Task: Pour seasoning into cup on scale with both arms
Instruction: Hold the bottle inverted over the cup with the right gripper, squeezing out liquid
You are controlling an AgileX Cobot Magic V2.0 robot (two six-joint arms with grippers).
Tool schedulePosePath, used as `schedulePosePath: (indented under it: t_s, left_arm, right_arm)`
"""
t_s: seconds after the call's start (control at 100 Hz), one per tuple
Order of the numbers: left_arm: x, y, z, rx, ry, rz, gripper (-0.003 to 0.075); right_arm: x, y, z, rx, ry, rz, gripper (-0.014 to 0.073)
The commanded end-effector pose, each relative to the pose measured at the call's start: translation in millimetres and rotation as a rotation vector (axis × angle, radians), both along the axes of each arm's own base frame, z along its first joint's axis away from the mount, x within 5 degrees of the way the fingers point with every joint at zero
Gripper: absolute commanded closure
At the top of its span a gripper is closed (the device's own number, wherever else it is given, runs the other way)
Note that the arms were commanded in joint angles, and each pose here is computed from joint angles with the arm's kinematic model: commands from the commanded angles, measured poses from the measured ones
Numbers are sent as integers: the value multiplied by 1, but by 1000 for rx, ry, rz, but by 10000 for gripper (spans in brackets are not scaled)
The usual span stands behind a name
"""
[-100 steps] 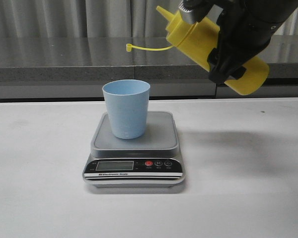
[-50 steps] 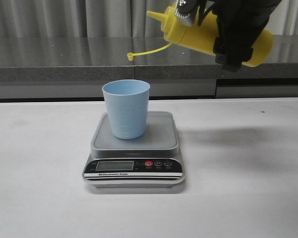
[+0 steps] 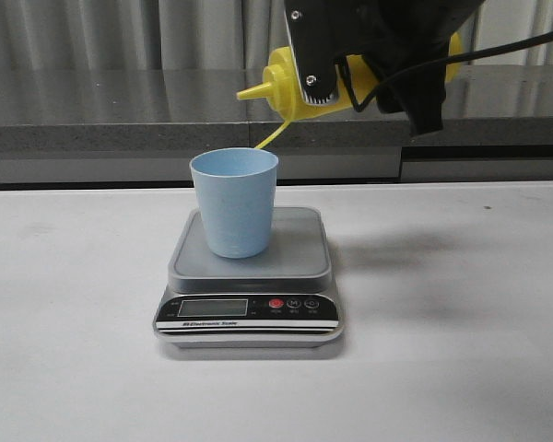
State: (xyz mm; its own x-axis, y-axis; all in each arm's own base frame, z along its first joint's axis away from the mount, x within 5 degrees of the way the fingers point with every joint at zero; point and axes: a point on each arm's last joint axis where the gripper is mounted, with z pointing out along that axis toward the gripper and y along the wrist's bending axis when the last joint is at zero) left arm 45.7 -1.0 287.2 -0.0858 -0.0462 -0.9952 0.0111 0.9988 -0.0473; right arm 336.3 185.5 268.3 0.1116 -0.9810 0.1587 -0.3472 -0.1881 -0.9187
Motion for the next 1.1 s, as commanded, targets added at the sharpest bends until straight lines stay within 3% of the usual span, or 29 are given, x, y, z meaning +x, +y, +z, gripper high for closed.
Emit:
schedulePosePath:
  t_s: [0.0, 0.51, 0.81, 0.95, 1.09]
  left_arm:
    - [0, 0, 15, -16, -94, 3, 741]
    - [0, 0, 15, -16, -94, 3, 741]
    - [0, 0, 15, -16, -94, 3, 741]
    - [0, 0, 15, -16, -94, 3, 741]
    - [0, 0, 15, -16, -94, 3, 741]
  right_arm:
    - [0, -1, 35, -82, -155, 44, 485]
    - [0, -1, 36, -163, -160, 68, 485]
    - [0, -1, 36, -158, -160, 65, 485]
    - [0, -4, 37, -38, -167, -5, 485]
    - [0, -9, 39, 159, -186, -116, 485]
